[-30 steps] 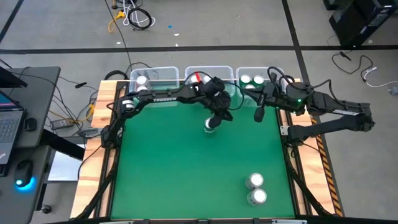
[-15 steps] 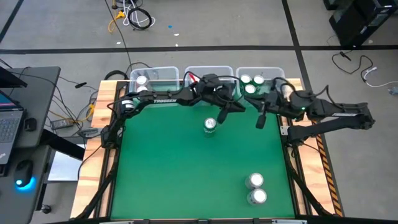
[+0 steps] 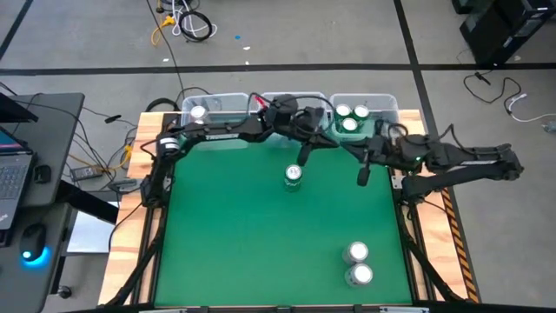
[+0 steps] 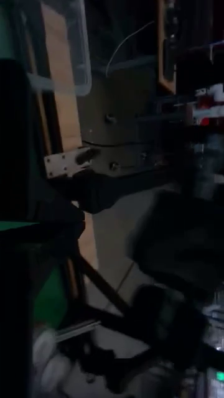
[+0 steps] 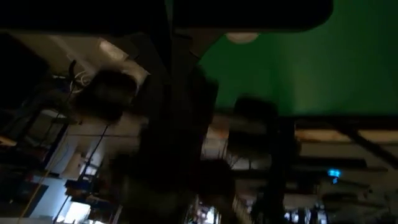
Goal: Sort soda cans
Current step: Put the green soda can into the right transparent bin
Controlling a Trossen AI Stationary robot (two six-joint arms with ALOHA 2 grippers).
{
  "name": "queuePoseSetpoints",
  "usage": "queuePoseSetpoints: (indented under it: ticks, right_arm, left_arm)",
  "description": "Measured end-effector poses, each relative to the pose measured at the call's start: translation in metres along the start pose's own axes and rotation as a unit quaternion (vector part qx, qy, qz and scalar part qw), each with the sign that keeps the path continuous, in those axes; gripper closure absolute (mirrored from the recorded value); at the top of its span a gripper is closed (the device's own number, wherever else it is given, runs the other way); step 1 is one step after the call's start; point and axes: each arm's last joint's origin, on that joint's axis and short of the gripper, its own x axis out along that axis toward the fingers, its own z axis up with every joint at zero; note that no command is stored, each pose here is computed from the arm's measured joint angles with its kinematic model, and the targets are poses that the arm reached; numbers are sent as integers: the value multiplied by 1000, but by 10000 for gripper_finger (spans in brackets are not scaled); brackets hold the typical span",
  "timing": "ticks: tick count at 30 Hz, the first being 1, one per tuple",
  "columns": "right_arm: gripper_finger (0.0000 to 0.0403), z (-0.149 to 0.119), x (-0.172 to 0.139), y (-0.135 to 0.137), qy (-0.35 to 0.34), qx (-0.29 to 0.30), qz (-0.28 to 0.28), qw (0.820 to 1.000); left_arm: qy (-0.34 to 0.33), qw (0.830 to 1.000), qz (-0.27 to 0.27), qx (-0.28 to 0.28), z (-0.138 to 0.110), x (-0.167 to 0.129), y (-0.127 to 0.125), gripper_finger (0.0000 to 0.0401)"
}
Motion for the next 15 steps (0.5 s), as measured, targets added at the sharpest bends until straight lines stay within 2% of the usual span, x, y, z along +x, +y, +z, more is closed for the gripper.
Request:
queuePoseSetpoints:
  ticks: [4,8,15]
  right_arm:
    - [403,-21,8,5,11,-1,1,1000]
    - [403,-36,16,11,-1,25,4,1000]
    - [403,-60,50,31,8,63,47,997]
  left_arm:
    - [16,999,28,37,-6,-21,-8,398]
    - [12,997,60,55,-13,-54,-22,399]
    - [-22,992,100,76,-38,-123,-72,400]
